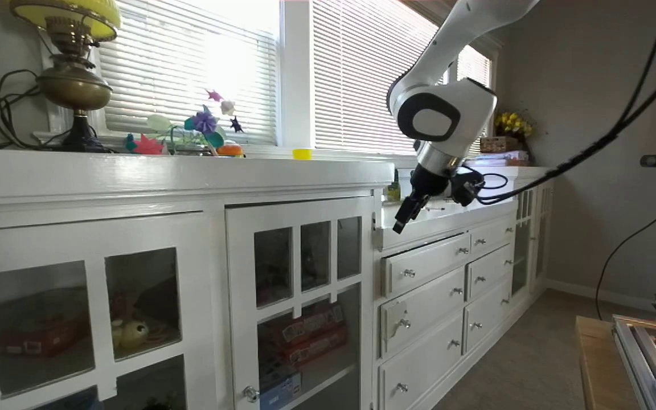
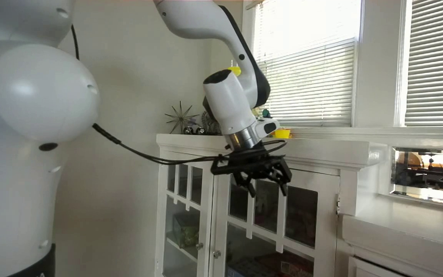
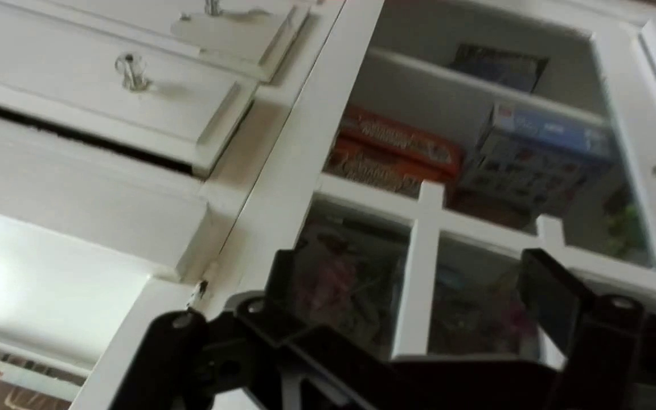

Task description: Remove the yellow bowl from the open cabinet and place it on the counter then close the cabinet door.

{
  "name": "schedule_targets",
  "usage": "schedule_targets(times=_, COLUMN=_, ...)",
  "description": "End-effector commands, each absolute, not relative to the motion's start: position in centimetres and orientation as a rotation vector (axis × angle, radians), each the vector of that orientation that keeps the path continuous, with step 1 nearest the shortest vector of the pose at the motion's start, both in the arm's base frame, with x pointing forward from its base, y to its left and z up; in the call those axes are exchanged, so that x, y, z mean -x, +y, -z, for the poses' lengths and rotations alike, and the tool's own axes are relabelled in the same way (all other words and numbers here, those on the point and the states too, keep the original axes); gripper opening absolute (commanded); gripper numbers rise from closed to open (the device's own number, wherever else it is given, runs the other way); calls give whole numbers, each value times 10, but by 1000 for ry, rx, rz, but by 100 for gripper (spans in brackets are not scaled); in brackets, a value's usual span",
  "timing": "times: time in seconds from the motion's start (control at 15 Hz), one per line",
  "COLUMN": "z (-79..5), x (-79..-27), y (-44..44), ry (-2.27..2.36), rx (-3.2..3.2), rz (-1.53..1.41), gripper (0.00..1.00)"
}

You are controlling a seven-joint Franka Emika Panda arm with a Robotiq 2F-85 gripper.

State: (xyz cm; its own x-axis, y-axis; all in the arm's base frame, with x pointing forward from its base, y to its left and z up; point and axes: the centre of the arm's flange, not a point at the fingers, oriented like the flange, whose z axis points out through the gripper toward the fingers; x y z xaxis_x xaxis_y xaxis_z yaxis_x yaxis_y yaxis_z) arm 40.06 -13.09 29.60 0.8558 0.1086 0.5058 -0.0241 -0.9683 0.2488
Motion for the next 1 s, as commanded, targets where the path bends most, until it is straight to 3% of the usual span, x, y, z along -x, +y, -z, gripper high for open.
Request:
schedule_targets(times=0.0, z=-357, x=-348, y=-138, ry=214, rx=-2904, rz=-648, gripper=100)
schedule_targets(times=0.53, z=-339, x=-280, y=-74, ry=441, rx=-3028, rz=-512, gripper=100)
schedule_targets(times=0.6, z=-275, x=-269, y=-41, ry=376, rx=-2979, rz=-502, gripper=100)
schedule_targets(times=0.93, z=-290, x=-261, y=-38, ry=374, rx=-3029, rz=-511, gripper=100)
